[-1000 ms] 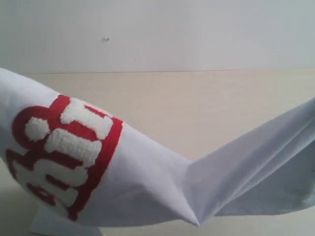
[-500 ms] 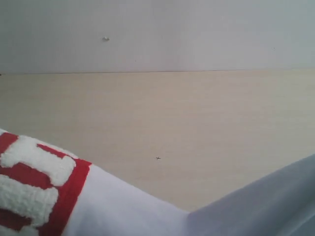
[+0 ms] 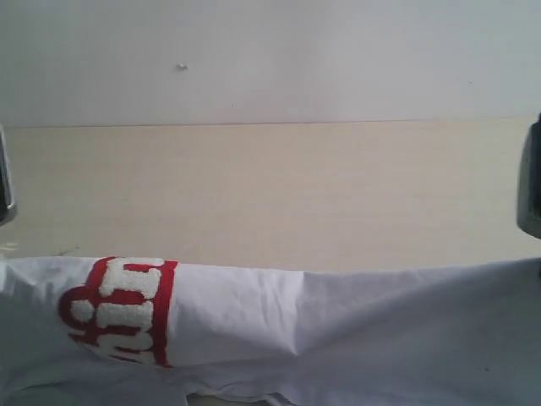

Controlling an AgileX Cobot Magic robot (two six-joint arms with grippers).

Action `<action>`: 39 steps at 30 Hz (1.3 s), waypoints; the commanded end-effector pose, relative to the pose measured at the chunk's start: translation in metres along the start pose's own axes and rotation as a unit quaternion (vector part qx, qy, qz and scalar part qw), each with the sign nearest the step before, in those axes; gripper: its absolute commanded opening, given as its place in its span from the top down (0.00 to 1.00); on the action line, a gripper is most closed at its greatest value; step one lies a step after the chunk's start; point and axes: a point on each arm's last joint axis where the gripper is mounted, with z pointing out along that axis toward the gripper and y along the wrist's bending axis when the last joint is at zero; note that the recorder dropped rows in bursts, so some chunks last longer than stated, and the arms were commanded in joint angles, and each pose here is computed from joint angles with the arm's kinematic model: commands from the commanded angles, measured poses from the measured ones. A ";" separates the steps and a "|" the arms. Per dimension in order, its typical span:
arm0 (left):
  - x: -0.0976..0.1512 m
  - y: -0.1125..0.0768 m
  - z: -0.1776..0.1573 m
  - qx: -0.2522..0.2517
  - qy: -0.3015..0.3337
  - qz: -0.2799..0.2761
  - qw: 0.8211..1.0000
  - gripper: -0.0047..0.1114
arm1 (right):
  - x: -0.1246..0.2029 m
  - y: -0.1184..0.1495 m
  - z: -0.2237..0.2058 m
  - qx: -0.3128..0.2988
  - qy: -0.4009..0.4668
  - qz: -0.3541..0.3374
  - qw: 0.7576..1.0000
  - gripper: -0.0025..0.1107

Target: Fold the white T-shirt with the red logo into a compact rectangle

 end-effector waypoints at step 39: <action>0.032 0.128 0.175 -0.228 -0.181 -0.221 0.931 0.65 | -0.045 -0.107 0.189 0.206 -0.002 0.184 0.961 0.37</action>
